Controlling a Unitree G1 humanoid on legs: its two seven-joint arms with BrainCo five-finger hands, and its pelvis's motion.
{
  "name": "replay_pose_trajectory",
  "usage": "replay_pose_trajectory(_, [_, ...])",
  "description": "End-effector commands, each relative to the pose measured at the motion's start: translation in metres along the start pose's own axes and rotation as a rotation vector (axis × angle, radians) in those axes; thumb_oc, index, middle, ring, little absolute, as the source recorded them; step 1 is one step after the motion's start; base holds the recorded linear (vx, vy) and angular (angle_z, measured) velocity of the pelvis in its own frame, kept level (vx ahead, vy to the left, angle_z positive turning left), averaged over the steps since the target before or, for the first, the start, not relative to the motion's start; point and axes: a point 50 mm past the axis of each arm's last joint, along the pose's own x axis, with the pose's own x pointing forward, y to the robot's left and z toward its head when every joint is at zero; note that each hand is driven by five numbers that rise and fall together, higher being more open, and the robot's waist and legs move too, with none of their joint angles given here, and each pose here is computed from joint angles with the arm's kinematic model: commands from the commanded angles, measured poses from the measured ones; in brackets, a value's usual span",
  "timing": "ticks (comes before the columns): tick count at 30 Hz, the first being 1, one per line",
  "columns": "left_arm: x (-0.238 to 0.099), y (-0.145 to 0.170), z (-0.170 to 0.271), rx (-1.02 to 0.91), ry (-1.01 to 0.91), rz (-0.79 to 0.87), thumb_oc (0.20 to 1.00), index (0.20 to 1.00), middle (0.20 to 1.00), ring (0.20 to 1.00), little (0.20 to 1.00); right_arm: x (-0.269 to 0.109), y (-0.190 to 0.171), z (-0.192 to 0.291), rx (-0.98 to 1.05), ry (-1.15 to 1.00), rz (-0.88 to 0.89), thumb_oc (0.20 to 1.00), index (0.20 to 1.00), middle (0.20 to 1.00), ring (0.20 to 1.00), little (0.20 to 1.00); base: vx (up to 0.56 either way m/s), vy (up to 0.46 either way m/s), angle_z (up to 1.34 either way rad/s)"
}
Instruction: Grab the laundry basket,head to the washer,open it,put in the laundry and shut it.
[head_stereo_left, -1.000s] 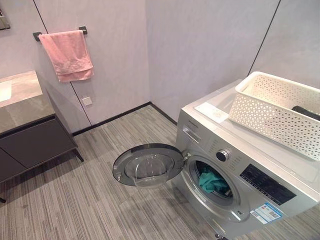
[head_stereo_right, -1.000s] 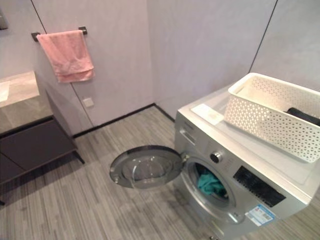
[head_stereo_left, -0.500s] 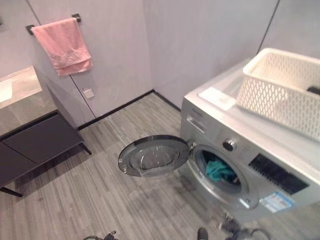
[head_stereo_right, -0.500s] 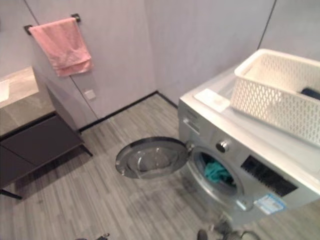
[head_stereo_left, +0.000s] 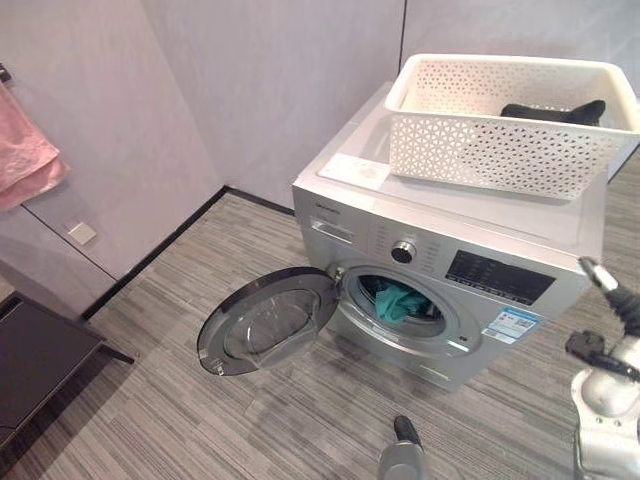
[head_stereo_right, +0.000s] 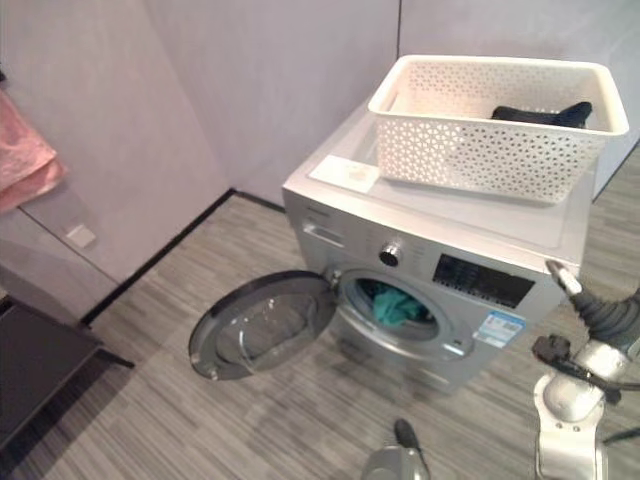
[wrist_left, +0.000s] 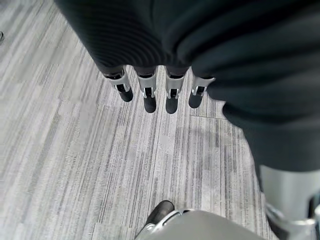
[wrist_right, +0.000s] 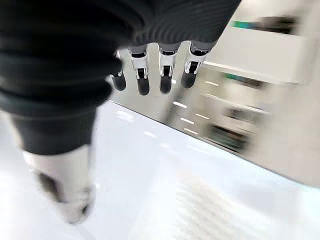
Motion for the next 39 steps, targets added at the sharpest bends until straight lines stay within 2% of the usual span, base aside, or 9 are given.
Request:
replay_pose_trajectory(1, [0.002,0.008,0.005,0.057,-0.002,0.032,1.000,1.000,1.000,1.000,1.000,0.031,-0.010,0.019,-0.147,-0.243,-0.132,1.000,1.000,1.000,1.000,1.000,0.16,-0.238,0.07])
replay_pose_trajectory(7, [0.002,0.015,-0.001,0.123,0.018,0.053,1.000,1.000,1.000,1.000,1.000,0.067,-0.015,0.053,-0.406,-0.562,-0.155,1.000,1.000,1.000,1.000,1.000,0.26,-0.310,0.30])
replay_pose_trajectory(13, [0.004,0.024,0.011,0.109,-0.007,0.075,1.000,1.000,1.000,1.000,1.000,0.096,-0.004,0.058,-0.350,-0.590,-0.024,1.000,1.000,1.000,1.000,1.000,0.19,-0.392,0.25])
replay_pose_trajectory(15, [0.006,0.028,0.042,0.106,-0.104,0.071,1.000,1.000,1.000,1.000,1.000,0.114,0.000,0.059,-0.166,-0.528,0.138,1.000,1.000,1.000,1.000,1.000,0.04,-0.385,0.35])
replay_pose_trajectory(18, [0.006,0.027,0.053,0.127,-0.136,0.046,1.000,1.000,1.000,1.000,1.000,0.126,-0.002,0.051,-0.183,-0.469,0.287,1.000,1.000,1.000,1.000,1.000,0.04,-0.100,0.98])
replay_pose_trajectory(24, [0.006,0.016,0.046,0.146,-0.116,-0.048,1.000,1.000,1.000,1.000,1.000,0.149,-0.017,0.029,-0.376,-0.325,0.550,1.000,1.000,1.000,1.000,1.000,0.04,0.043,0.64])
replay_pose_trajectory(31, [0.004,0.019,0.015,0.085,-0.010,-0.118,1.000,1.000,1.000,1.000,1.000,0.166,-0.014,-0.031,-0.638,0.039,0.939,1.000,1.000,1.000,1.000,1.000,0.07,0.063,-0.19])
replay_pose_trajectory(35, [0.002,0.022,-0.001,0.052,0.039,-0.126,1.000,1.000,1.000,1.000,1.000,0.179,-0.021,-0.052,-0.874,0.149,1.009,1.000,1.000,1.000,1.000,1.000,0.06,0.009,-0.07])
replay_pose_trajectory(39, [0.002,0.026,-0.005,0.049,0.048,-0.121,1.000,1.000,1.000,1.000,1.000,0.175,-0.009,-0.071,-0.910,0.225,1.078,1.000,1.000,1.000,1.000,1.000,0.04,-0.013,-0.07])
